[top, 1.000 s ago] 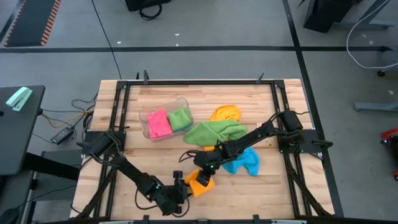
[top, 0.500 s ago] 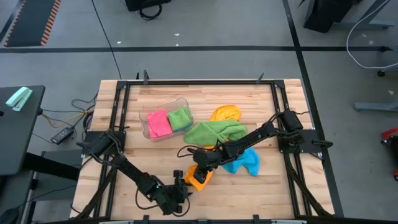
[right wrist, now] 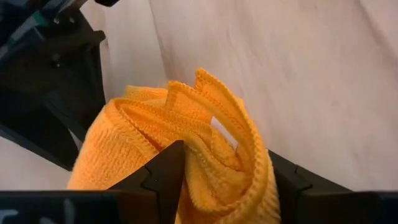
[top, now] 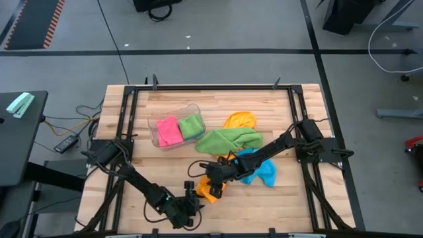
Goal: Fold microfiber towels
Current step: Fold the bottom yellow microfiber towel
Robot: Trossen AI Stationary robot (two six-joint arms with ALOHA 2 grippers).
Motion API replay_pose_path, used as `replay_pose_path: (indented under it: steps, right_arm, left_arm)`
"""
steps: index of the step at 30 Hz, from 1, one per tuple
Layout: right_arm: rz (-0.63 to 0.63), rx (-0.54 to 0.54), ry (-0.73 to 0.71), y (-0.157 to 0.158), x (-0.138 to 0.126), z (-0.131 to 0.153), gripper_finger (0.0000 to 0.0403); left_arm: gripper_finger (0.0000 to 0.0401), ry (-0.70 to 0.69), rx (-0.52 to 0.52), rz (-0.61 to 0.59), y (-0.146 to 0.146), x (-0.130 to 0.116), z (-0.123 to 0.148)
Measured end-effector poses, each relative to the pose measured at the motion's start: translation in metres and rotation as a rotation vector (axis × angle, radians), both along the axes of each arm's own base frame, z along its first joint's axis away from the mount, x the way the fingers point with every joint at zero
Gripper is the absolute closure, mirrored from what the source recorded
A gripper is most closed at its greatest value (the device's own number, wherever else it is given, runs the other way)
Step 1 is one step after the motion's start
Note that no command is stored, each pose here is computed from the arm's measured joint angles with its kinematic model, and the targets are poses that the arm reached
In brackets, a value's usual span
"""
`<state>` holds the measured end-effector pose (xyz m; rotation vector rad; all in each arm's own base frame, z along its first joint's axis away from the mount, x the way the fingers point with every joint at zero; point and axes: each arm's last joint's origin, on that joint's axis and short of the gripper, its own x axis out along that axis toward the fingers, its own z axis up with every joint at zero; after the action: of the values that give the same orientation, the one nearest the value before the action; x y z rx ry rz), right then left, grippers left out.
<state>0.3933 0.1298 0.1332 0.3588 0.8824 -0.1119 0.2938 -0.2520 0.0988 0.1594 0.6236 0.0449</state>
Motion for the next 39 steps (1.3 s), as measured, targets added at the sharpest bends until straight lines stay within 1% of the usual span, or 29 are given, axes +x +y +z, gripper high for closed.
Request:
replay_pose_path:
  steps: [3,13,16,23,32,39]
  right_arm:
    - [0.035,-0.042,-0.005,0.000,0.000,0.000,0.0228]
    - [0.077,-0.074,-0.013,0.000,0.000,0.000,0.0228]
    - [0.080,-0.070,-0.021,0.001,0.000,0.002,0.0228]
    - [0.079,-0.015,-0.041,0.002,0.003,0.010,0.0228]
    - [0.109,-0.024,-0.106,0.006,0.013,0.028,0.0228]
    - [0.111,-0.032,-0.098,0.005,0.013,0.027,0.0228]
  left_arm:
    - [0.0229,0.000,0.000,0.000,0.000,0.000,0.000]
    - [0.0229,0.001,0.011,-0.007,0.000,0.000,0.000]
    - [0.0229,0.001,0.013,-0.009,0.000,0.000,0.000]
    - [0.0229,0.003,0.017,-0.012,0.000,0.000,0.000]
    - [0.0229,0.004,0.018,-0.011,0.000,0.000,0.000]
    - [0.0229,0.004,0.017,-0.011,0.000,-0.001,0.000]
